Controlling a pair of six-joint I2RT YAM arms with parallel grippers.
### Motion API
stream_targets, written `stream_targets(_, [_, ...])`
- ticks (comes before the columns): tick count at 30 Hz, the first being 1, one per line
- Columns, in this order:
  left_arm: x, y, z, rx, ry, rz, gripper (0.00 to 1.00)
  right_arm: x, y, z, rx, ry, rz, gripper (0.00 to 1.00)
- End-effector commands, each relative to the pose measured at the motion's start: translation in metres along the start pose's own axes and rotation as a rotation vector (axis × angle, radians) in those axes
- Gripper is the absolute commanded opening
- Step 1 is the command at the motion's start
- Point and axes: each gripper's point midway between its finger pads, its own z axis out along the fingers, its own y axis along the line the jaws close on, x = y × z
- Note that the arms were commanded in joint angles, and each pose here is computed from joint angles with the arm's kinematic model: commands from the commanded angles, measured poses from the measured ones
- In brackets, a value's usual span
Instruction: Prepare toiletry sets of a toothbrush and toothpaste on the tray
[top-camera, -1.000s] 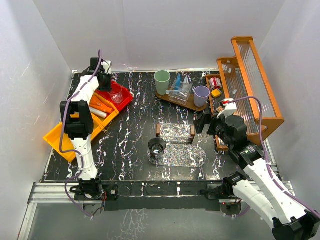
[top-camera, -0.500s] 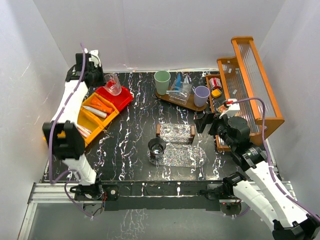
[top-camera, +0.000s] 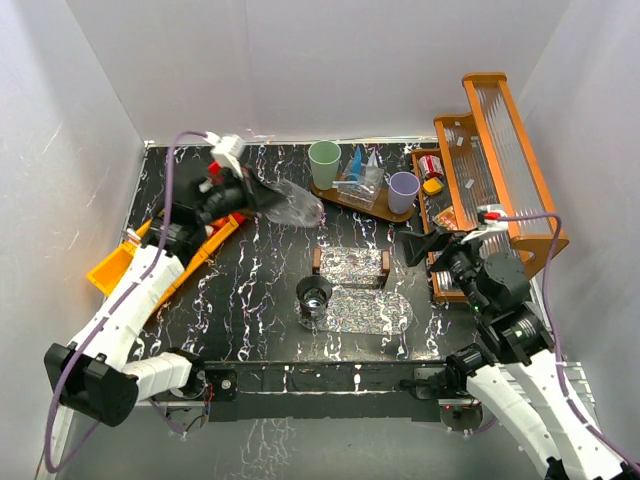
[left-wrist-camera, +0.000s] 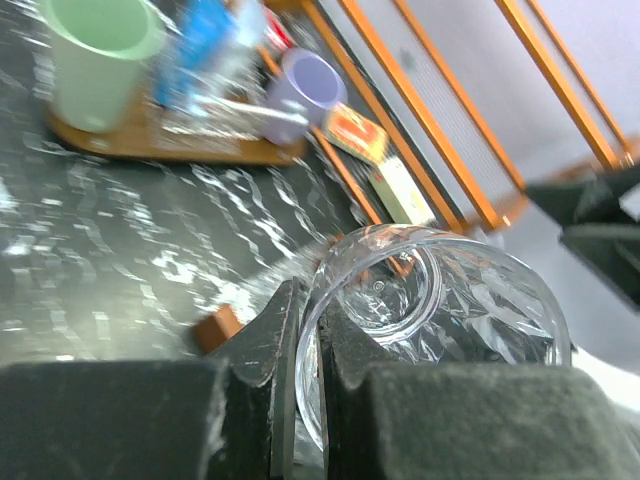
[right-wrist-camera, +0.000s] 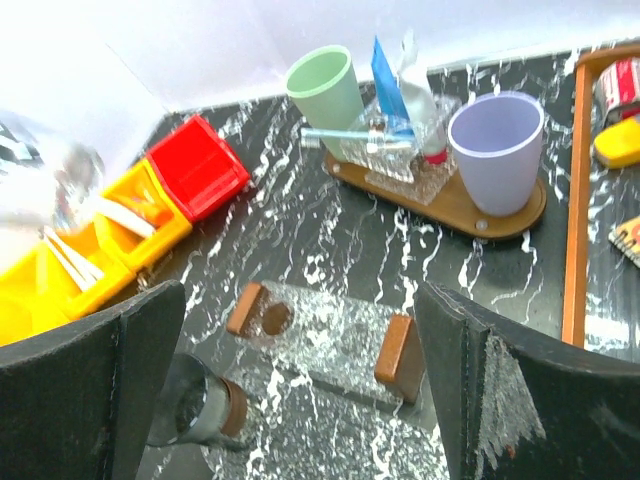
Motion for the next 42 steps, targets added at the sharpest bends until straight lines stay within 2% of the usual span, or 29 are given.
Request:
stream_targets(1, [0.030, -0.064, 0.009, 0.134, 0.019, 0.043, 0.00, -0.068, 0.017, -0.022, -0.038, -0.234, -0.003, 0.98])
stream_targets(5, [0.083, -0.095, 0.028, 0.108, 0.109, 0.131, 0.00, -0.093, 0.017, -0.040, -0.019, -0.323, -0.032, 0.98])
stream_targets(7, [0.112, -0.106, 0.039, 0.063, 0.160, 0.223, 0.00, -0.104, 0.017, -0.050, -0.011, -0.365, -0.045, 0.98])
stream_targets(11, [0.162, -0.147, 0.054, 0.080, 0.250, 0.410, 0.00, -0.116, 0.011, -0.063, 0.022, -0.418, -0.059, 0.98])
stream_targets(15, [0.211, -0.158, 0.080, 0.017, 0.361, 0.551, 0.00, -0.123, 0.008, -0.076, 0.039, -0.461, -0.062, 0.98])
stream_targets(18, [0.235, -0.161, 0.096, -0.015, 0.425, 0.575, 0.00, -0.126, 0.004, -0.084, 0.058, -0.484, -0.062, 0.98])
stream_targets(28, [0.281, -0.145, 0.128, -0.079, 0.574, 0.657, 0.00, -0.132, -0.012, -0.103, 0.141, -0.525, -0.086, 0.98])
stream_targets(42, [0.305, -0.135, 0.146, -0.077, 0.599, 0.608, 0.00, -0.131, -0.018, -0.110, 0.169, -0.533, -0.104, 0.98])
